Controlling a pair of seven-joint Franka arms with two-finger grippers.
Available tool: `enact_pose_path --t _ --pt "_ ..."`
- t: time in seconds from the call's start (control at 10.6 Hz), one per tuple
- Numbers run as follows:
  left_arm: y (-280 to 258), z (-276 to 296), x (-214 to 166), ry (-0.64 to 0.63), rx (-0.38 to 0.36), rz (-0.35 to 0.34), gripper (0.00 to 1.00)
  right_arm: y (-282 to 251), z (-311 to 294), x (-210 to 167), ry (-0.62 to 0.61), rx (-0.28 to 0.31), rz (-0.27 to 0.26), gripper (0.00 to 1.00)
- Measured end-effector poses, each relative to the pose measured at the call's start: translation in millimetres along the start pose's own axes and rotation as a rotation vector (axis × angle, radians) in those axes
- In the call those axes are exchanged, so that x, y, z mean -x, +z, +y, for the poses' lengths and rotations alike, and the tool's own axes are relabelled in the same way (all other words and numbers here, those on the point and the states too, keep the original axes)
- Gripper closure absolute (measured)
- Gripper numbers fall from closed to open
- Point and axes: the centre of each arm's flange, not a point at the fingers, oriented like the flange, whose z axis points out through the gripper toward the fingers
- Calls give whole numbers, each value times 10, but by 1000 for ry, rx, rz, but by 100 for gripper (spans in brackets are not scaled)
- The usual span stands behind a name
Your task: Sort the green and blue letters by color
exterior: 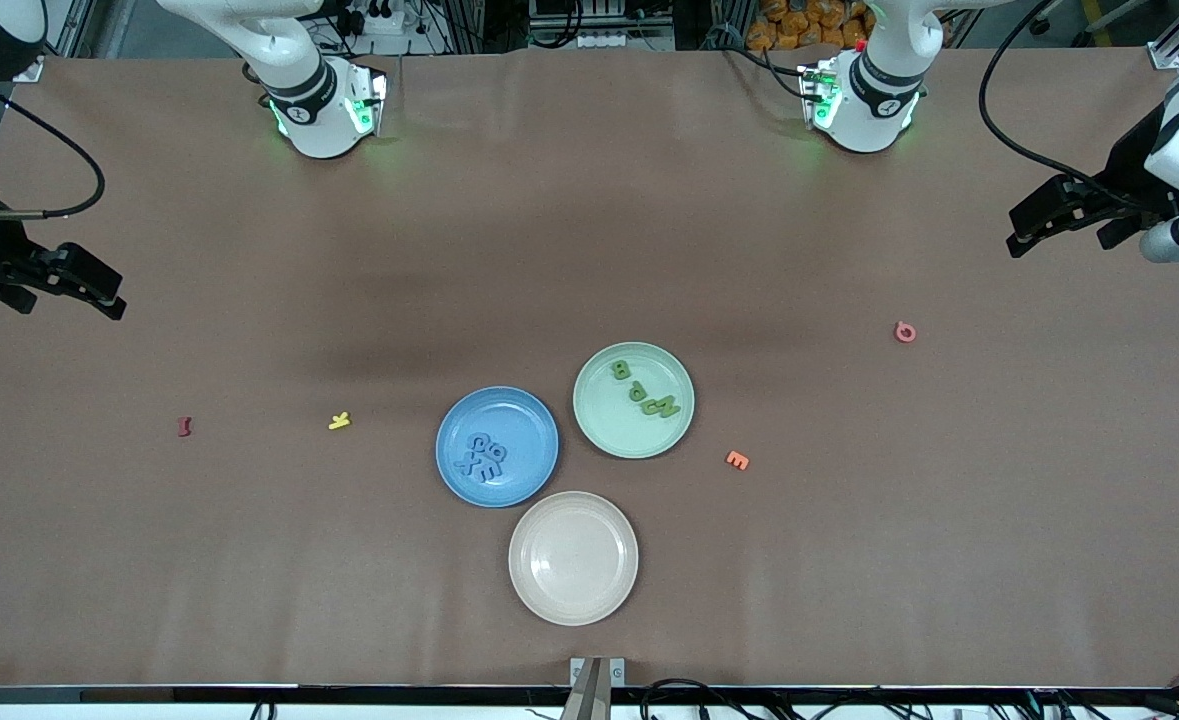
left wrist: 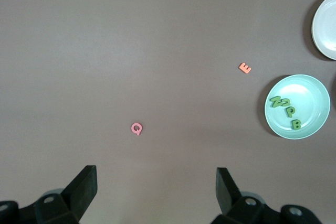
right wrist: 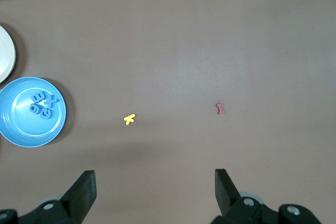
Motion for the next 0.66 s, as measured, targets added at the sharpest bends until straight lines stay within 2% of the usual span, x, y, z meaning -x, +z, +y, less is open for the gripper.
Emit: enact_pose_path --t 0.66 --pt "-24 6 -29 1 1 28 0 -47 5 -54 3 -5 50 0"
